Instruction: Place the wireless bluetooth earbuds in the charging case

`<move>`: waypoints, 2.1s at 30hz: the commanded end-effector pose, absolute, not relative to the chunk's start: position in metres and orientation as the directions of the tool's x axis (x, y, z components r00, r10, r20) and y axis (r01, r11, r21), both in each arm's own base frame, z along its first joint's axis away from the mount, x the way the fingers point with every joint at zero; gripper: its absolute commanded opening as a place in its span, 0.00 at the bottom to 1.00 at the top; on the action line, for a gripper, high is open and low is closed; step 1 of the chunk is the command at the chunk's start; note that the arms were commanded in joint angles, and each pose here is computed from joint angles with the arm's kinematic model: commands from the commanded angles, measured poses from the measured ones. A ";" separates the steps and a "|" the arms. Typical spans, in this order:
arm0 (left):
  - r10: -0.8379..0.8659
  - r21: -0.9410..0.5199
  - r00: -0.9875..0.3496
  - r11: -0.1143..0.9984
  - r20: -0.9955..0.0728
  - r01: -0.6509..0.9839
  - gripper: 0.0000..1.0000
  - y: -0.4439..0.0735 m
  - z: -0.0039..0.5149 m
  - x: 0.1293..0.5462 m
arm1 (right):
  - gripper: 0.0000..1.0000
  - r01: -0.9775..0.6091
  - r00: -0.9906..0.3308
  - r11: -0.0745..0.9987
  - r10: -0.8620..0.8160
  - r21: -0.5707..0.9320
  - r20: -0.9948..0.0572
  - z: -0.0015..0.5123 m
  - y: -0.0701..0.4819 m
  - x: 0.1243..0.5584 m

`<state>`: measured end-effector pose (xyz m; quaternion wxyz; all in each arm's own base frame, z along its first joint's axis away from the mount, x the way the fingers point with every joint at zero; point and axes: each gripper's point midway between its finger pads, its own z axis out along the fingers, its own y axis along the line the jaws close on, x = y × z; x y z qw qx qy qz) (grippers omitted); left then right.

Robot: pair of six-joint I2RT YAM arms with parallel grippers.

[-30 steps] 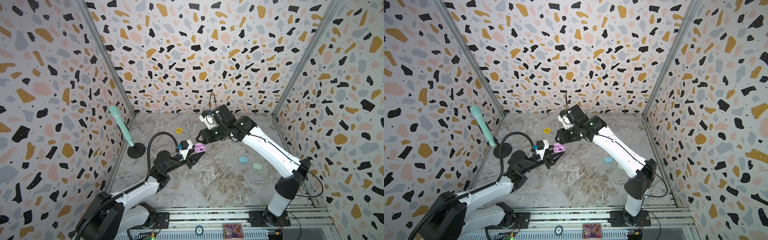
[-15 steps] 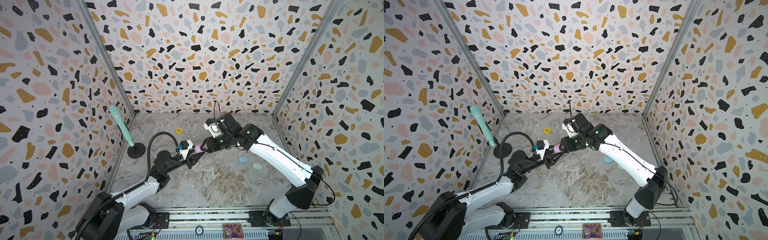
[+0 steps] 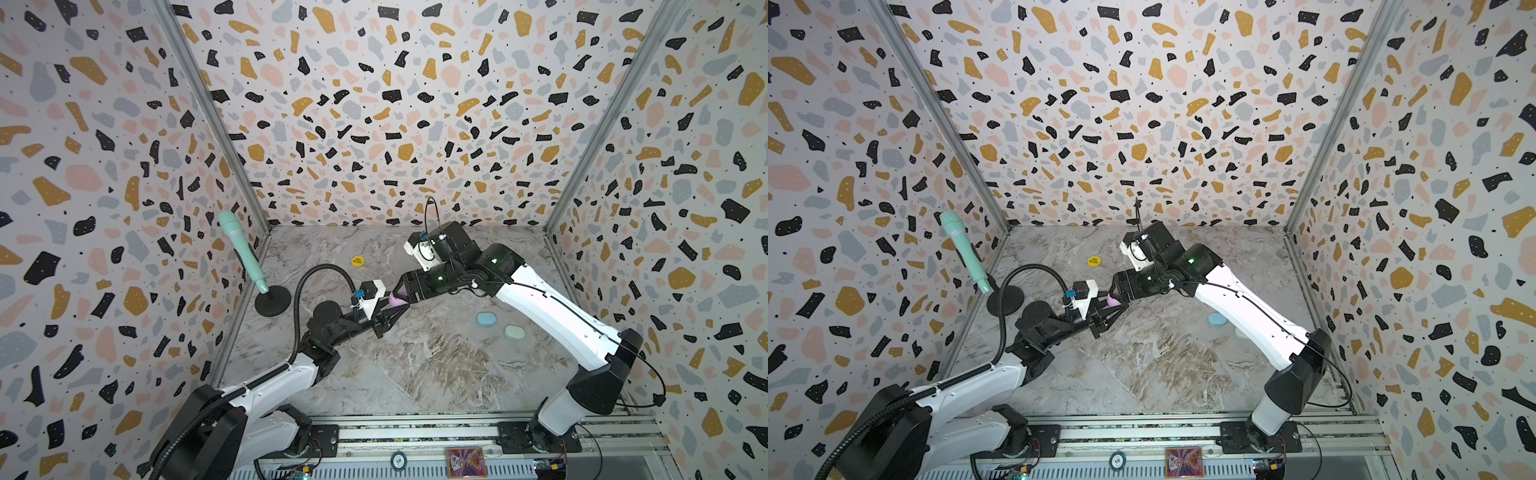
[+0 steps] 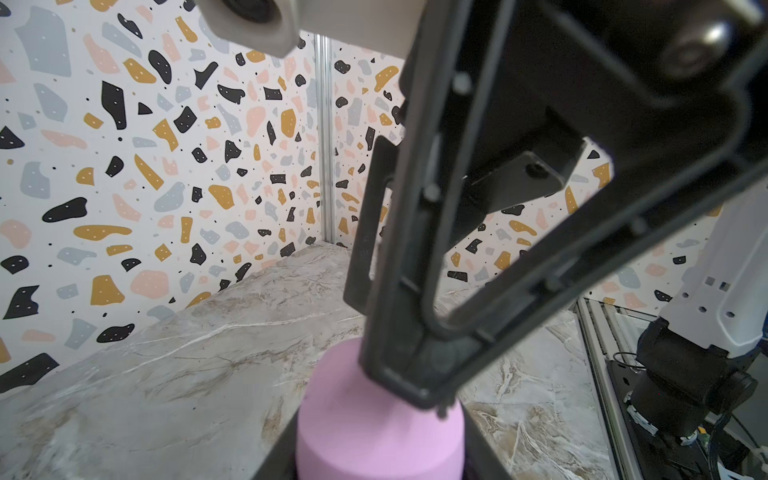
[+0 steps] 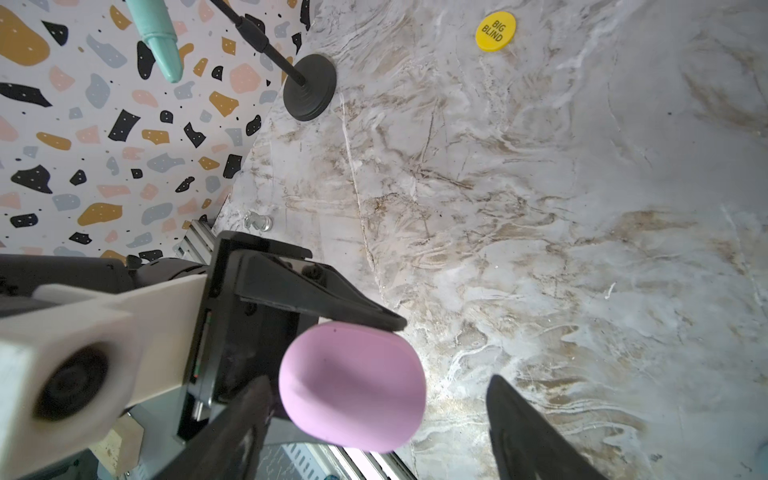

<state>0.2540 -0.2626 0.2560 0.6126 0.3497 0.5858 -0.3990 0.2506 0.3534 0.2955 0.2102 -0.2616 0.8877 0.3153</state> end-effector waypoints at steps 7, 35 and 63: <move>-0.125 0.020 0.079 0.421 -0.989 0.907 0.00 -0.262 0.281 0.246 | 0.77 -0.642 -0.752 0.659 -0.444 0.391 -0.487 0.282 0.364 0.243; -0.077 -0.226 -0.271 0.786 -0.959 0.575 1.00 -0.196 0.194 0.276 | 0.47 -0.330 -0.871 0.910 -0.191 0.251 -0.454 0.162 0.227 0.295; -0.055 -0.215 -0.313 0.836 -0.948 0.505 1.00 -0.197 0.188 0.302 | 0.56 -0.176 -0.939 0.979 -0.135 0.105 -0.316 0.014 0.166 0.263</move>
